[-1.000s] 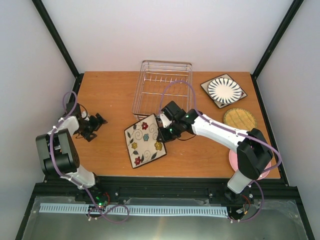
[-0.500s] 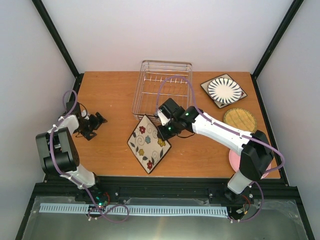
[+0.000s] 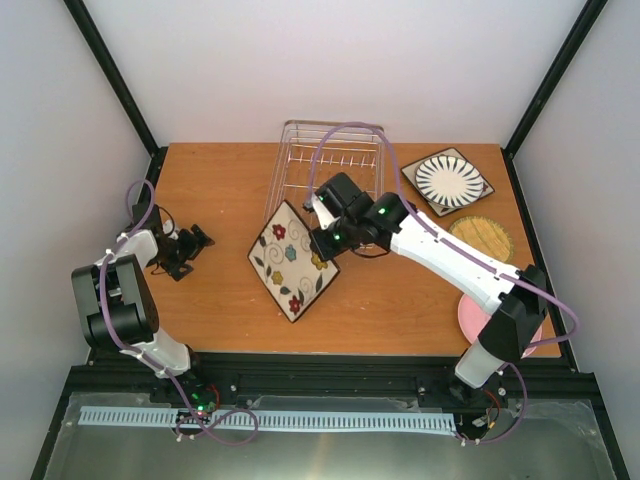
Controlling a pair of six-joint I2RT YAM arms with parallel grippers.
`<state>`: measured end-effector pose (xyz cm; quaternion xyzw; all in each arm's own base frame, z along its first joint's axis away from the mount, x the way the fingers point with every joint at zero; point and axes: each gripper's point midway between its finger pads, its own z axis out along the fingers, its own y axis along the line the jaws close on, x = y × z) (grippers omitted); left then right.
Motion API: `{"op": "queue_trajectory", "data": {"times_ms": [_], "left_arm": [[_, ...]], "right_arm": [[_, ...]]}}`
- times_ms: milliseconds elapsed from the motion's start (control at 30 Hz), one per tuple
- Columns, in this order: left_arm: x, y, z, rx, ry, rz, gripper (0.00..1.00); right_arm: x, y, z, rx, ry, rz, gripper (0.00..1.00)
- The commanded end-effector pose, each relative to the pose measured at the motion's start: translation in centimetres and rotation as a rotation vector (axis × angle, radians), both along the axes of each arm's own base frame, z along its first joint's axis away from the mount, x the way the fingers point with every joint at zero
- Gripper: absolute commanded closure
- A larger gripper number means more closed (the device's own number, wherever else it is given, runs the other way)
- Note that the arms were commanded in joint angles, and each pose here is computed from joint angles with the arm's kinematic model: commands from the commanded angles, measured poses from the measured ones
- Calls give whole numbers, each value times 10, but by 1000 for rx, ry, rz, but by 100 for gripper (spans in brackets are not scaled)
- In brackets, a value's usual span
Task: Load the plates into the dish rack
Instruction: Pick up the plate at the center of the board, then adjust the dish rack at the center of the board.
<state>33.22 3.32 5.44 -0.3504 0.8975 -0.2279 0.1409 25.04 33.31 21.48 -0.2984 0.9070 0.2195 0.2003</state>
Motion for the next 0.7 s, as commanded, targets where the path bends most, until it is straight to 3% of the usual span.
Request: {"op": "queue_trajectory", "data": {"times_ms": [0,333,667], "left_arm": [[7,5,7,27,-40,-18,0],[42,-12,44,85,-196,-157,0],[89,-99,94,111,-321,-370,0]], "right_arm": [[14,22,101,219,-189,13,97],[54,-6,169,205,-366,-177,97],[137,-72,217,175,-496,-454,97]]}}
